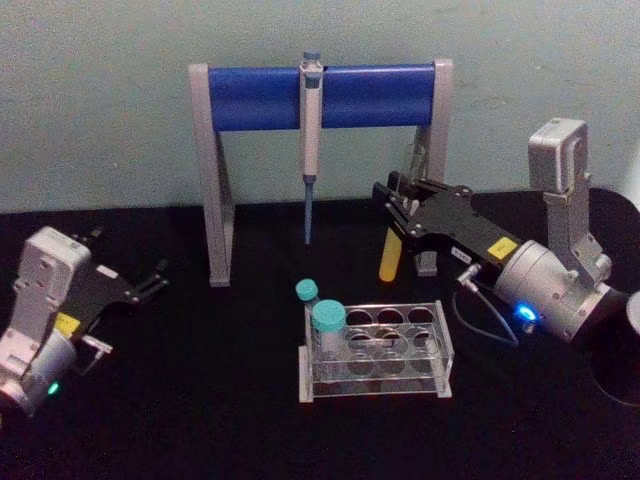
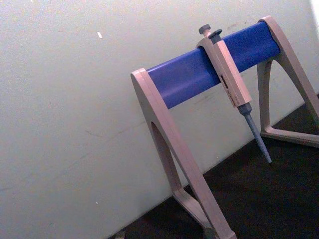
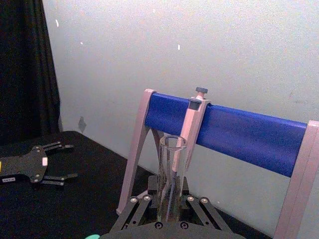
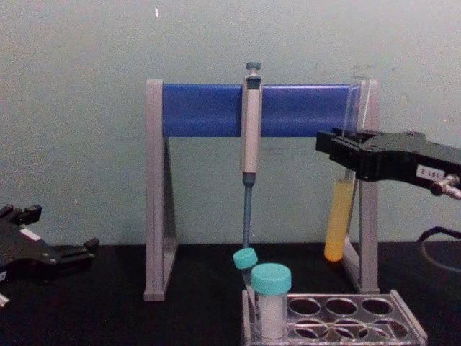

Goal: Pick up the test tube from the test tube rack, shake it, then place it back into the test tube rack.

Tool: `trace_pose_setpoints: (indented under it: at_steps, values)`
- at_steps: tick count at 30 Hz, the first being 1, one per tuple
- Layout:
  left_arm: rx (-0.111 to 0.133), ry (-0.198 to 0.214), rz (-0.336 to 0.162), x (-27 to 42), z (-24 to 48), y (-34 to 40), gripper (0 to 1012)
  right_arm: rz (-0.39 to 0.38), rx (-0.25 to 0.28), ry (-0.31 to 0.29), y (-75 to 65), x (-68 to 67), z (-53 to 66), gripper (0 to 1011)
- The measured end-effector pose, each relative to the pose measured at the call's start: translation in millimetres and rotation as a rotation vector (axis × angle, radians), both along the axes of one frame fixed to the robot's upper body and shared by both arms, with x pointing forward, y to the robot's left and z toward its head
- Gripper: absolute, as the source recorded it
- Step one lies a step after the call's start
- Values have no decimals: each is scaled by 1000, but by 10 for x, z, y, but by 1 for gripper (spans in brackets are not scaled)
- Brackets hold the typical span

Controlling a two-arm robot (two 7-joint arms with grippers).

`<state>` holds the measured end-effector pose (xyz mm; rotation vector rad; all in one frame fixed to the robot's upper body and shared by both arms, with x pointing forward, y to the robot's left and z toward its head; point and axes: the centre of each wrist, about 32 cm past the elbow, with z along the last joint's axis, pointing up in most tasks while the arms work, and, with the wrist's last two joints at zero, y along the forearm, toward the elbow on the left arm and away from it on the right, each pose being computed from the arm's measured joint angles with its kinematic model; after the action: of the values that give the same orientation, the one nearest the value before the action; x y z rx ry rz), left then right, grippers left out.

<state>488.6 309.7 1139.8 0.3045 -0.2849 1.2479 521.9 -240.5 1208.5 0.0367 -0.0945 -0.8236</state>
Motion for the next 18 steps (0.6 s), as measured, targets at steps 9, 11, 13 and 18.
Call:
trace_pose_setpoints:
  at_steps: [9, 11, 13, 18]
  values:
    - [0, 0, 0, 0, 0, 0, 1010, 3, 1, 0, 6, 2, 2, 237]
    - [0, 0, 0, 0, 0, 0, 1010, 3, 1, 0, 8, 2, 2, 237]
    - [0, 0, 0, 0, 0, 0, 1010, 3, 1, 0, 8, 2, 1, 237]
    - [0, 0, 0, 0, 0, 0, 1010, 4, 0, 0, 8, 1, -1, 237]
